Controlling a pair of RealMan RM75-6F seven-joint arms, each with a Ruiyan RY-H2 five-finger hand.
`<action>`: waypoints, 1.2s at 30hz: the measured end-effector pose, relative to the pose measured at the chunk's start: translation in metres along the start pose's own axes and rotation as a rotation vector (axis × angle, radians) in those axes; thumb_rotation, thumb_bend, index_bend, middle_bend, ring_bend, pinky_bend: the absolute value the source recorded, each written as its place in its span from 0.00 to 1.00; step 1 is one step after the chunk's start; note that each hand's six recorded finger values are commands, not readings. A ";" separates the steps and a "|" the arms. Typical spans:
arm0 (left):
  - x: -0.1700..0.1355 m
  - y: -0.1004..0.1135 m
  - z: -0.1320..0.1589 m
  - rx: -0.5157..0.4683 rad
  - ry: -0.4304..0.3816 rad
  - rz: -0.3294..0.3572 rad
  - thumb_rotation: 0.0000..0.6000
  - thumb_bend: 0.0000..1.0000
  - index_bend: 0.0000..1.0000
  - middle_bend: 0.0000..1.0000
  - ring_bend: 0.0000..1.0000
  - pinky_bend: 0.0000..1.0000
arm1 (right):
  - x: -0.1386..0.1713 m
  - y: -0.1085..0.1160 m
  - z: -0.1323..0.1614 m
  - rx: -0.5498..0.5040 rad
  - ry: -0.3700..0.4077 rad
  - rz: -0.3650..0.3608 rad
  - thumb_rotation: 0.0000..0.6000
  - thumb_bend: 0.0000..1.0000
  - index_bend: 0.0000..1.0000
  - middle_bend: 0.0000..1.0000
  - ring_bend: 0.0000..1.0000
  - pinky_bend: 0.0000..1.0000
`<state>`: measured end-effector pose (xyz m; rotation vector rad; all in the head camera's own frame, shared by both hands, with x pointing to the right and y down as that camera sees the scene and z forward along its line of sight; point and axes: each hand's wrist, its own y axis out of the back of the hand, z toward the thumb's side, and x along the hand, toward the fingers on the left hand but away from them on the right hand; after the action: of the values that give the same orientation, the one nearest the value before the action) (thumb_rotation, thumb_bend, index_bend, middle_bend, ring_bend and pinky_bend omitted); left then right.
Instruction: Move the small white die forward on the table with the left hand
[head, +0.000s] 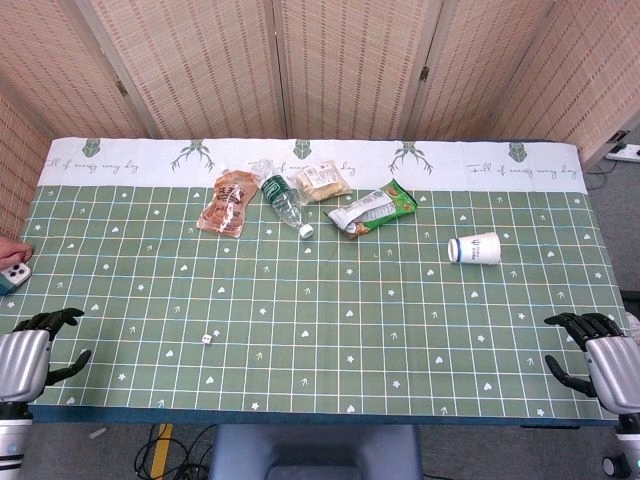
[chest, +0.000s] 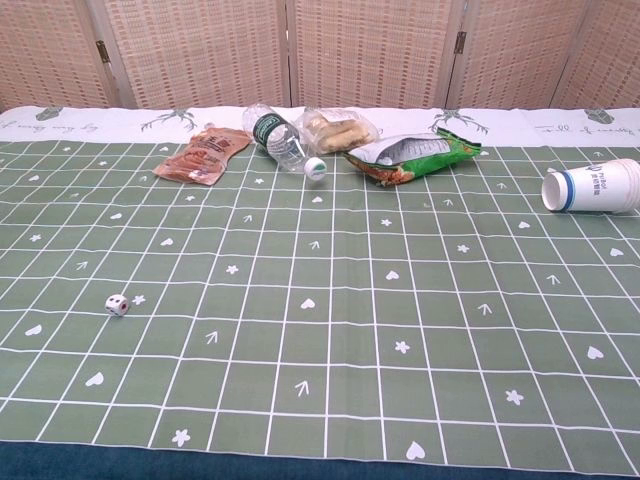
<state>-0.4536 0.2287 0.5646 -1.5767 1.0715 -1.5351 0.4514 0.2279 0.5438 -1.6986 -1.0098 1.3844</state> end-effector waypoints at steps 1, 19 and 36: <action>0.000 0.000 0.000 0.001 0.000 -0.002 1.00 0.24 0.34 0.44 0.36 0.43 | 0.000 0.000 0.000 0.000 -0.001 -0.001 1.00 0.24 0.34 0.35 0.34 0.27; 0.011 0.004 0.026 0.001 -0.113 0.001 1.00 0.24 0.35 0.43 0.36 0.43 | 0.002 0.006 0.001 -0.001 0.009 -0.026 1.00 0.24 0.34 0.35 0.34 0.27; 0.051 -0.034 0.119 0.068 -0.463 -0.160 1.00 0.24 0.37 0.75 0.64 0.70 | 0.004 0.006 0.000 -0.003 0.004 -0.029 1.00 0.24 0.34 0.35 0.34 0.27</action>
<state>-0.3332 0.1887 0.6081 -1.8831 0.6418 -1.2004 0.4524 0.2286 0.5370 -1.6817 -1.0315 1.3613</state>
